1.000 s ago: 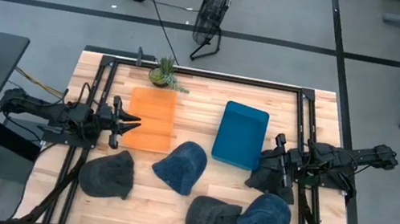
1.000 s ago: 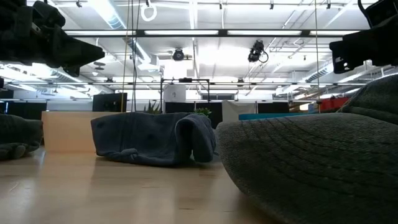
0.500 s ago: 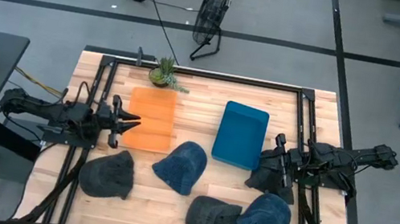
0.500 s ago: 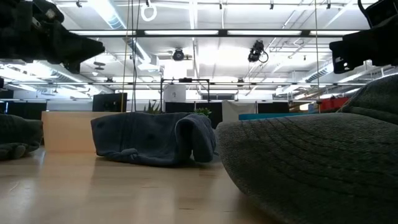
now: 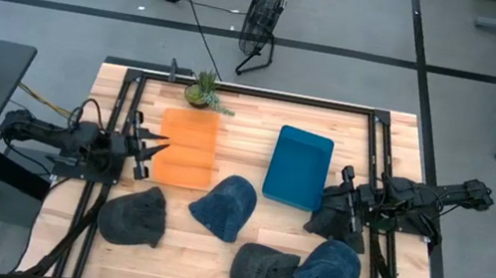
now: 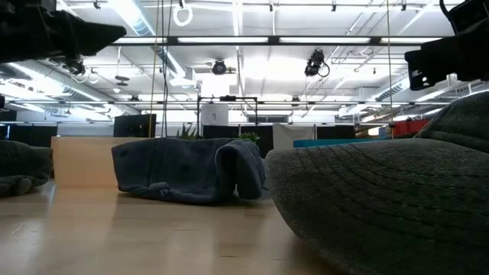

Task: Pick & Place hat
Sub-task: Put the right blue cap into the blue bin

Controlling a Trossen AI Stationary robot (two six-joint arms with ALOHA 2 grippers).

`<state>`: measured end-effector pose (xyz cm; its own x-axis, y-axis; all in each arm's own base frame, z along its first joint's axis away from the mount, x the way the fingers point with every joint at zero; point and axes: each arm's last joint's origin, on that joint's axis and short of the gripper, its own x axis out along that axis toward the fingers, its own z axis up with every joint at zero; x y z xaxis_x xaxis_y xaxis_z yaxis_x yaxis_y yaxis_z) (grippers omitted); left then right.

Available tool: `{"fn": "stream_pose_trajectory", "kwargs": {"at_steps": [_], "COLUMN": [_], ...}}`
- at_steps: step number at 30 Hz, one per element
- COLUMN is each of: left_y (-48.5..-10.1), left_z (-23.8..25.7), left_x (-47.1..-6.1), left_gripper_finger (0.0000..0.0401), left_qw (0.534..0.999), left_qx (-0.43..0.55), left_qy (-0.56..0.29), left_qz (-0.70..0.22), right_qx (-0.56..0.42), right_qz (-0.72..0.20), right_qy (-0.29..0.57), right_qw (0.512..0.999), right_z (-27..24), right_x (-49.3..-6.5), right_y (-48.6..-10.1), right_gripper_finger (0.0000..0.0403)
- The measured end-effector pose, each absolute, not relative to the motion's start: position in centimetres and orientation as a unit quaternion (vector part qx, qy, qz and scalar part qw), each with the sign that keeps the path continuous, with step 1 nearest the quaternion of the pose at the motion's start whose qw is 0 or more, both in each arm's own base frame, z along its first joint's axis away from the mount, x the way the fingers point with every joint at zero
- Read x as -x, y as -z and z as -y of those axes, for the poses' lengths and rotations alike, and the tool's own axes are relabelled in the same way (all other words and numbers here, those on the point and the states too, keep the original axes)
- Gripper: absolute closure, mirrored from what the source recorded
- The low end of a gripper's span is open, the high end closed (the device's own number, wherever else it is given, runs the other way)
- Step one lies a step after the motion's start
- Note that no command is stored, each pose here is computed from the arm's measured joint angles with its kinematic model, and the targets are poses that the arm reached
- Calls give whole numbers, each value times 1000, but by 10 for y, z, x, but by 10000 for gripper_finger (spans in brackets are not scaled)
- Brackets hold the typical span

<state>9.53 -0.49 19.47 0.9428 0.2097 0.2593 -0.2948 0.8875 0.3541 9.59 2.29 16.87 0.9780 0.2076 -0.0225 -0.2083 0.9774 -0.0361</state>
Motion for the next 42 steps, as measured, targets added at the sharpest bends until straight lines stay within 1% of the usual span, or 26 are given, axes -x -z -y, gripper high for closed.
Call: {"fn": "stream_pose_trajectory", "kwargs": {"at_steps": [4, 9, 17, 20, 23, 25, 29, 31, 35, 42], "left_y": [-202, -206, -219, -219, -219, -218, -218, -218, -216, -215], "left_z": [5, 4, 3, 2, 2, 2, 2, 2, 2, 2], "left_x": [-94, -92, -88, -88, -88, -88, -88, -88, -89, -89], "left_gripper_finger": [316, 316, 316, 316, 316, 316, 316, 315, 294, 235], "left_qw": [969, 972, 973, 977, 979, 978, 972, 972, 976, 977], "left_qx": [-192, -196, -179, -143, -131, -134, -173, -173, -157, -152], "left_qy": [-126, -117, -131, -141, -143, -143, -147, -147, -144, -141], "left_qz": [95, 55, 68, 70, 69, 67, 61, 61, 54, 46], "right_qx": [19, 19, 20, 1, -4, -17, -57, -69, -78, -80], "right_qz": [-9, -9, 2, 23, 26, 25, 21, 20, 18, 31], "right_qy": [-105, -104, -104, -107, -107, -107, -112, -112, -112, -103], "right_qw": [994, 994, 994, 994, 994, 994, 992, 991, 990, 991], "right_z": [-23, -23, -23, -23, -23, -23, -23, -23, -23, -23], "right_x": [-96, -96, -96, -96, -96, -96, -96, -96, -96, -96], "right_y": [-169, -169, -171, -175, -176, -176, -176, -176, -176, -178], "right_gripper_finger": [282, 282, 282, 282, 282, 282, 282, 282, 282, 282]}}
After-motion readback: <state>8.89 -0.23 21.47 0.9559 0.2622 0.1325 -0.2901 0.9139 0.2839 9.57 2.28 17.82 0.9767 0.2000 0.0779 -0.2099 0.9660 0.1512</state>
